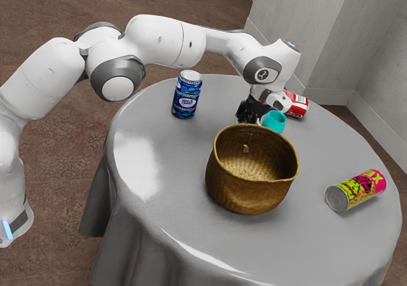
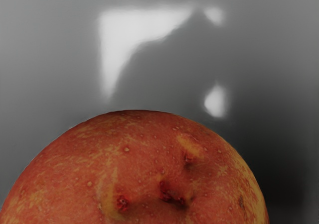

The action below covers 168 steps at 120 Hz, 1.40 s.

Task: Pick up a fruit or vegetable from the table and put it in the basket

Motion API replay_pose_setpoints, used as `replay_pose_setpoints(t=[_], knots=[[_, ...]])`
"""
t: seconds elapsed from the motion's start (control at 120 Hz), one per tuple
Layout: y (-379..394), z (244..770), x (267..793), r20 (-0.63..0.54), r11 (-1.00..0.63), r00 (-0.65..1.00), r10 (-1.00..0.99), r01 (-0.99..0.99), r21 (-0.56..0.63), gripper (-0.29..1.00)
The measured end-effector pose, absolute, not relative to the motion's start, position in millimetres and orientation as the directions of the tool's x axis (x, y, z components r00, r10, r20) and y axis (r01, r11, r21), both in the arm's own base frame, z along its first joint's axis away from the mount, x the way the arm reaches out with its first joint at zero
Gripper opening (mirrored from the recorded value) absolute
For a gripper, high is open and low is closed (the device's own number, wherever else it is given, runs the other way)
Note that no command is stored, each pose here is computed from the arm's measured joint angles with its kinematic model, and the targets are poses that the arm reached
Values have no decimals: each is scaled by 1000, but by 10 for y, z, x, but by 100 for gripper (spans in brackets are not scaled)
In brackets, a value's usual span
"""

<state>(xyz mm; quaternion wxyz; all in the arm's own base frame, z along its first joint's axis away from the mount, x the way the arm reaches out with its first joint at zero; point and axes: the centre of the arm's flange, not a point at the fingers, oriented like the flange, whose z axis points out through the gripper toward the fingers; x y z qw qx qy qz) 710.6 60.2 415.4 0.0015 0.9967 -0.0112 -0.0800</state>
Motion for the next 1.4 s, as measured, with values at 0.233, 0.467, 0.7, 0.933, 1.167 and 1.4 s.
replay_pose_setpoints(t=[0.233,0.467,0.7,0.933,1.167,1.4], knots=[[577,4184,7111,-156,-999,987,-31,-33,-10,24],[551,4334,7108,-137,-999,990,-40,-44,-32,23],[554,4513,7095,-117,-998,992,-41,-47,-42,23],[581,4820,7043,-92,-997,995,-41,-46,-62,23],[506,5497,6947,-27,-995,998,-54,-56,-87,23],[292,6204,6666,27,-992,996,-84,-82,-92,23]])
